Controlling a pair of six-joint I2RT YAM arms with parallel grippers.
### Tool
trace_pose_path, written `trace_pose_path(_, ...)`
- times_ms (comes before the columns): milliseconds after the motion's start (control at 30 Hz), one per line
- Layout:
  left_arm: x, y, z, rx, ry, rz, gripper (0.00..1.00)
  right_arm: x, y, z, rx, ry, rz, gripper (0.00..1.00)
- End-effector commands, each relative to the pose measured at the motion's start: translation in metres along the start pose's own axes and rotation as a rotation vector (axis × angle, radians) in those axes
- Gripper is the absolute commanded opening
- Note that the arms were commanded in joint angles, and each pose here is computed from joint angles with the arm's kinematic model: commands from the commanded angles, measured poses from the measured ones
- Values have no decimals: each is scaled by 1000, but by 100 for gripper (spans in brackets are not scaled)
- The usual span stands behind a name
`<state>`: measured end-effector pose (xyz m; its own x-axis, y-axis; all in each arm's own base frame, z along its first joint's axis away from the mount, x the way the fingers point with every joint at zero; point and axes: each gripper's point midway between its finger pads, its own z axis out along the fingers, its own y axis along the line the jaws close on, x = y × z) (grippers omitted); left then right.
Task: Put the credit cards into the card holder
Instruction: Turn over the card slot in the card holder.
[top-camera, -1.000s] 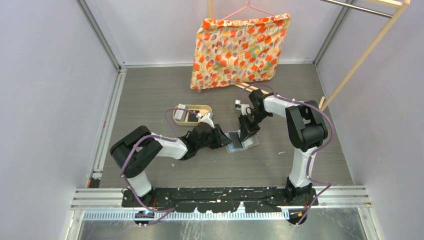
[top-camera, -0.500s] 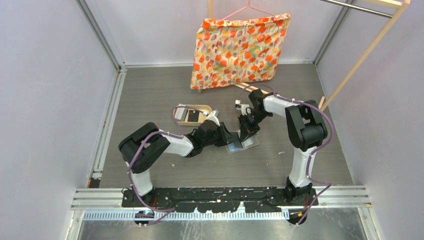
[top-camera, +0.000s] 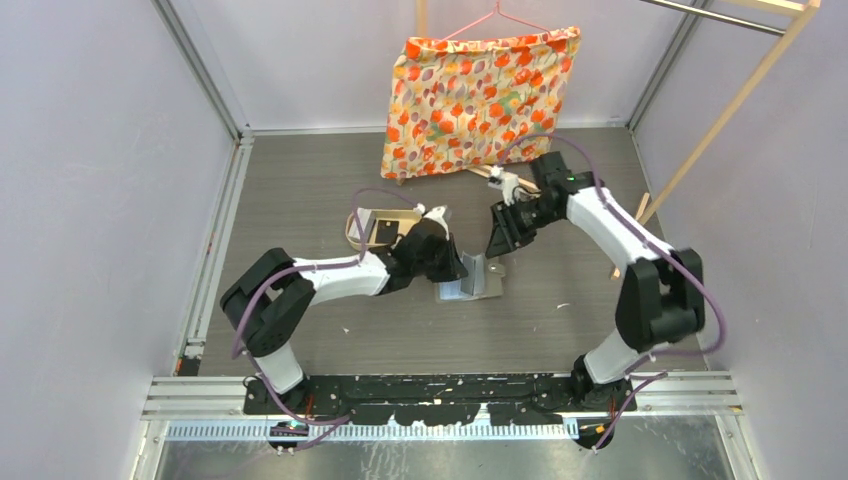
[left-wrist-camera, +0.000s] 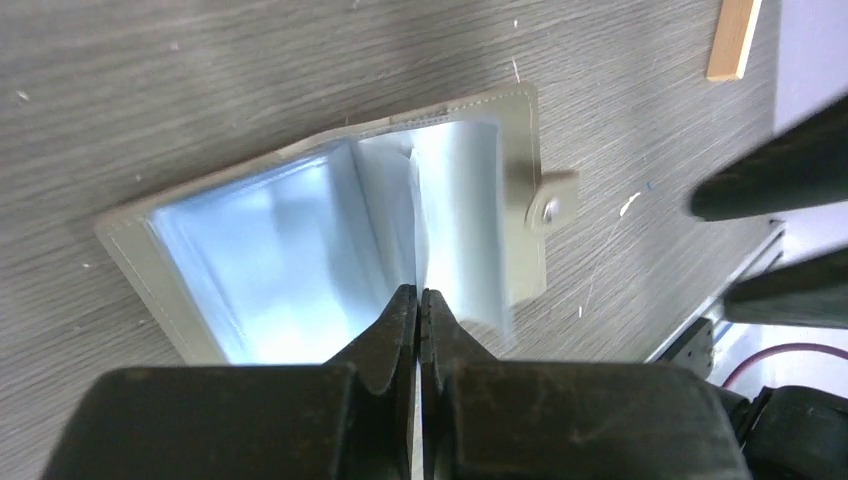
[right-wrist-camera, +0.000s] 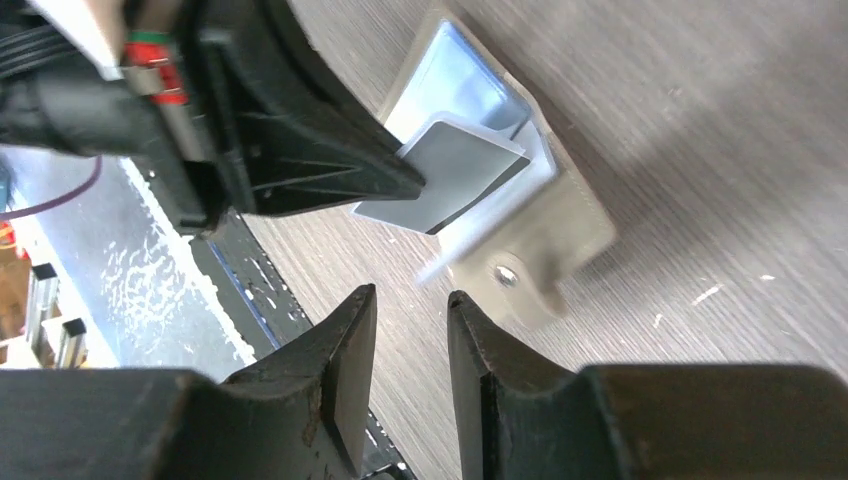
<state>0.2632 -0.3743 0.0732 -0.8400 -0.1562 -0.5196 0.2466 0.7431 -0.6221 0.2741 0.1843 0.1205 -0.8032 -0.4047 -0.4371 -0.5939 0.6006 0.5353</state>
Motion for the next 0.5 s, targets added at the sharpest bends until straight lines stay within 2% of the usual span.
trace_pose_path(0,-12,-4,-28,-129,101,163,0,-13,18,-32,-64,-117,-53,38)
trace_pose_path(67,-8,-1,-29,-191,183,198,0,-13,14,-37,-75,-134,-25,38)
trace_pose_path(300,5,-1,-8,-308,338,269,1,-14,5,-46,-79,-168,22,37)
trace_pose_path(467,-8,-10,-1,-388,315,355,1,-12,0,-42,-79,-156,52,37)
